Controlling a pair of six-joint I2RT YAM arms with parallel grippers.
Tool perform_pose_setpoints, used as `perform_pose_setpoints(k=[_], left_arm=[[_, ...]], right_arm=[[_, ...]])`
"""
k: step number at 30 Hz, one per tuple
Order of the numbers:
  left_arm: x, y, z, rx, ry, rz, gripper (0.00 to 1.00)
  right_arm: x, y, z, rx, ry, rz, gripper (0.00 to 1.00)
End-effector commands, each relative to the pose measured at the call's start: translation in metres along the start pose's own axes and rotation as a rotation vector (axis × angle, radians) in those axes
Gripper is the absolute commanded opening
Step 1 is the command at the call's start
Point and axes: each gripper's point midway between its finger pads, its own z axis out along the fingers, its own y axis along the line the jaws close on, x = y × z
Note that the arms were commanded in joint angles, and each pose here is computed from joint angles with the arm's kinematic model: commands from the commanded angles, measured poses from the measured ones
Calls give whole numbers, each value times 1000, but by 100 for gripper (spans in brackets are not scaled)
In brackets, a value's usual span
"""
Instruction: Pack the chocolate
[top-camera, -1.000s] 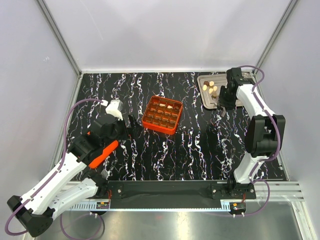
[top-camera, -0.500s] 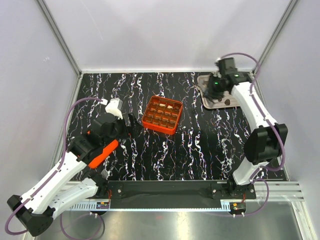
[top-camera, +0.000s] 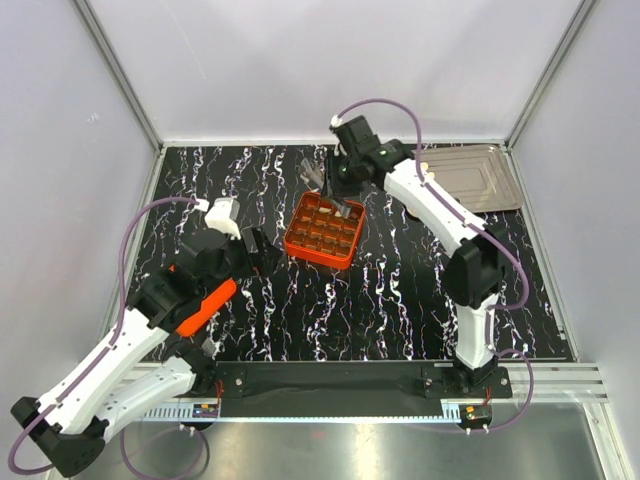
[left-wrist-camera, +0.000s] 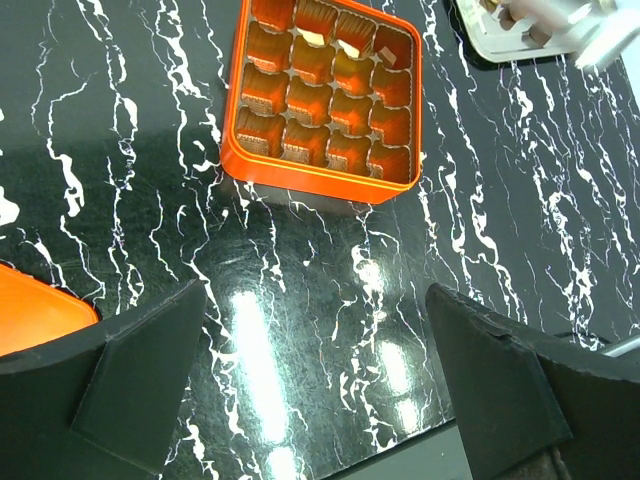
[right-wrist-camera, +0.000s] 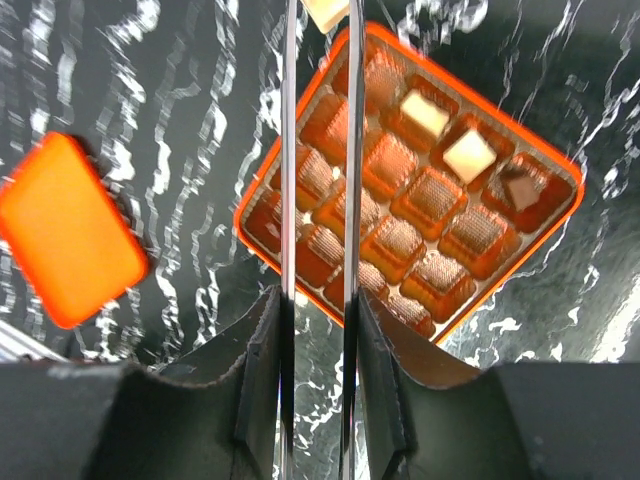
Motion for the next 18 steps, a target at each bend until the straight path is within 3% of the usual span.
perform_pose_setpoints(k=[1, 10, 18], left_arm=[[-22, -4, -10, 9, -79, -3, 99], [-20, -5, -7, 14, -75, -6, 99], [-18, -6, -5, 21, -68, -12, 99]], right_arm=[[9, -3, 6, 54, 17, -3, 37], [47, 0, 24, 38, 84, -20, 36], [52, -3, 34, 57, 88, -31, 41]])
